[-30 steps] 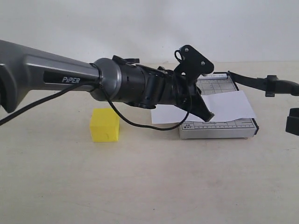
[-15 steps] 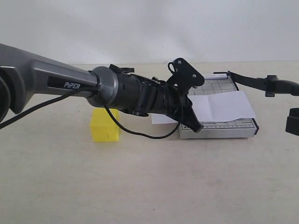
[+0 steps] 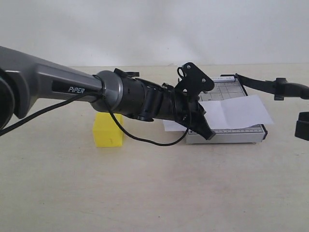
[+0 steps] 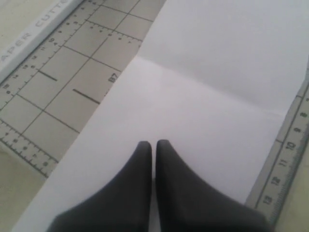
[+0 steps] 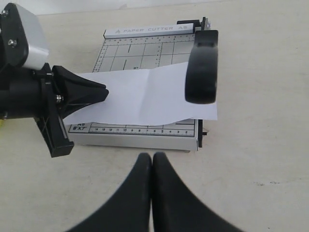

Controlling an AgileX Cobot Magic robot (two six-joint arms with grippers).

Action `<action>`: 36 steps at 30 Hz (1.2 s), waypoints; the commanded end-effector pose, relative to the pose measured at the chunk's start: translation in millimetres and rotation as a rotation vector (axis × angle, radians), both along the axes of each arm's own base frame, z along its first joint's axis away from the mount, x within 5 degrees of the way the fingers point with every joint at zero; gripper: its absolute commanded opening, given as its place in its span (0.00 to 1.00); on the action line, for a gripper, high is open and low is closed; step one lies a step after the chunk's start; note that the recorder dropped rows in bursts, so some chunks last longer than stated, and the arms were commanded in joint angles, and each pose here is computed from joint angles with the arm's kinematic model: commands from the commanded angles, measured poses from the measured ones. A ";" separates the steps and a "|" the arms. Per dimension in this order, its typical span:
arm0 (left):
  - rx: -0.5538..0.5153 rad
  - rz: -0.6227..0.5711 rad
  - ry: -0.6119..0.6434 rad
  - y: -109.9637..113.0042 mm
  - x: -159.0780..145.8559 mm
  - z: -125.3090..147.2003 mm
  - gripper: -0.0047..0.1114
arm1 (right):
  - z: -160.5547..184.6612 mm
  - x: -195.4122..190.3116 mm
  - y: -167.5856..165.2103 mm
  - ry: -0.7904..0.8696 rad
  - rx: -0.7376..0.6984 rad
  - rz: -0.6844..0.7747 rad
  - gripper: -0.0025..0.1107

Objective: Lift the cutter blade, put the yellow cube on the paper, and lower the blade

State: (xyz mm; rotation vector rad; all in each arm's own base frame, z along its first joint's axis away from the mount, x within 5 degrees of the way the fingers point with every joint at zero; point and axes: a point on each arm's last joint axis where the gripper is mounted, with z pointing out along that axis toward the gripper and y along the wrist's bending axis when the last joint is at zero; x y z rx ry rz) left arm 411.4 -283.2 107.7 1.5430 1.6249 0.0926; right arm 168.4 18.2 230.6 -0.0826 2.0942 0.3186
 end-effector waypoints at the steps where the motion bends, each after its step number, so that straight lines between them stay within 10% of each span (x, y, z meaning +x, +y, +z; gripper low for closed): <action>1: -0.024 -0.018 0.040 -2.9 -2.1 -12.5 0.08 | -0.7 -1.3 0.3 -0.001 0.001 0.001 0.02; 17: -0.088 0.016 -0.078 -13.4 8.2 41.7 0.08 | -0.7 -1.3 0.2 -0.005 -0.012 0.007 0.02; 22: -0.015 0.192 -0.176 39.1 -7.0 105.5 0.08 | -0.7 -1.3 0.4 -0.004 -0.011 0.009 0.02; 31: 0.072 0.392 -0.050 132.2 -51.3 93.8 0.09 | -0.7 -2.0 2.4 -0.001 0.000 0.030 0.02; 36: 0.028 0.486 -0.046 147.1 -66.1 106.5 0.35 | -0.6 -3.0 5.3 0.003 0.015 0.059 0.02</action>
